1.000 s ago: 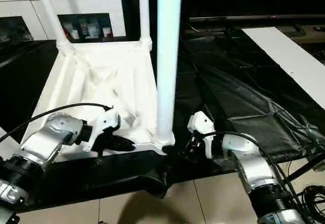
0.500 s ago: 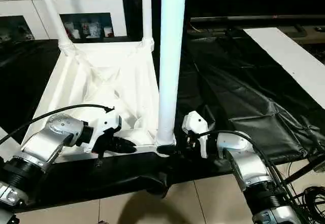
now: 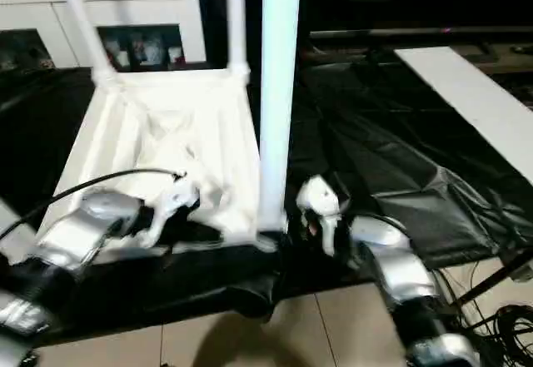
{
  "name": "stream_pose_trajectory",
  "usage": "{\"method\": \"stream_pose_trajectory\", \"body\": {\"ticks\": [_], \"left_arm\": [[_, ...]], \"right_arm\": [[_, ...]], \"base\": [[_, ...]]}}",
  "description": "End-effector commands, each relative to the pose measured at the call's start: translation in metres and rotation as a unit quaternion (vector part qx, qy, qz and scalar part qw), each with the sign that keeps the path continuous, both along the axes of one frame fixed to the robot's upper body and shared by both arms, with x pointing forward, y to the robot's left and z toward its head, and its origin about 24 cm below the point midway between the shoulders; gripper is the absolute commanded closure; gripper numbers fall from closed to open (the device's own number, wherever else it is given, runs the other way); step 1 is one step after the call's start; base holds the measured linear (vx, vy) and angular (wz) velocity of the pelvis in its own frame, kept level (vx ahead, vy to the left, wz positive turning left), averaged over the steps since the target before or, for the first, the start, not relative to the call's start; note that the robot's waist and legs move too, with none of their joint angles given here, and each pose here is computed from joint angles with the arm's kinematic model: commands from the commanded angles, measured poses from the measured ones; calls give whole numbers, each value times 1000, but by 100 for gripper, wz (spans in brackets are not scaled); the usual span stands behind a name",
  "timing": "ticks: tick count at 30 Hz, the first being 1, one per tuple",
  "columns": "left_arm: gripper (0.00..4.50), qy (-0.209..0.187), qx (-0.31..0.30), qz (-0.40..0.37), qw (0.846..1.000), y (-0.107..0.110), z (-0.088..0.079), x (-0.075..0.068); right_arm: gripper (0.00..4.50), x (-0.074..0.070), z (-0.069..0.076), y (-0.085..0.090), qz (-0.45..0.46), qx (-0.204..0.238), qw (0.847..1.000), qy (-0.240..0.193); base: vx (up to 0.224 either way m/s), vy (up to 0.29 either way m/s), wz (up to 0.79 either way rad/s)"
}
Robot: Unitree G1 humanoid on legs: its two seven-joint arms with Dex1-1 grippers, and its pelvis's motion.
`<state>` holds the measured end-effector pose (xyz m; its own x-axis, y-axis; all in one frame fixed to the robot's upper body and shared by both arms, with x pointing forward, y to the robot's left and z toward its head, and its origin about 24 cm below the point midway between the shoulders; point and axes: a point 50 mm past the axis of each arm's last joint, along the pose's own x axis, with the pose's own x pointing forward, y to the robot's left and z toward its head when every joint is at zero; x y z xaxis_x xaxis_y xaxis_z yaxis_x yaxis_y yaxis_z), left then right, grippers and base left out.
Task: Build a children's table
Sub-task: Rotate leg to tighten
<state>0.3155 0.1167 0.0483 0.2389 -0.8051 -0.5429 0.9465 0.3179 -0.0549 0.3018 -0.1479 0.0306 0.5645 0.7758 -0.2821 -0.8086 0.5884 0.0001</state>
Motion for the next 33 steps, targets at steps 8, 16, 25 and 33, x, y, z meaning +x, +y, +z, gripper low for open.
{"method": "stream_pose_trajectory", "body": {"ticks": [8, 16, 25, 33], "left_arm": [[450, -23, 15, 153, 988, -38, -11, 25], [450, -30, 30, 154, 987, -43, -14, 28], [450, -18, 23, 80, 996, -34, -15, 18], [450, 7, 19, 0, 1000, -19, -13, 3]], "right_arm": [[185, 26, -17, 21, -237, -11, 971, 19], [185, 30, -7, 44, -229, 39, 973, 3], [76, 26, 11, 20, -180, 88, 979, -37], [59, 3, 11, 2, 8, -9, 999, -32]], "base": [[-14, 3, -1], [0, 0, 0], [0, 0, 0], [0, 0, 0]]}}
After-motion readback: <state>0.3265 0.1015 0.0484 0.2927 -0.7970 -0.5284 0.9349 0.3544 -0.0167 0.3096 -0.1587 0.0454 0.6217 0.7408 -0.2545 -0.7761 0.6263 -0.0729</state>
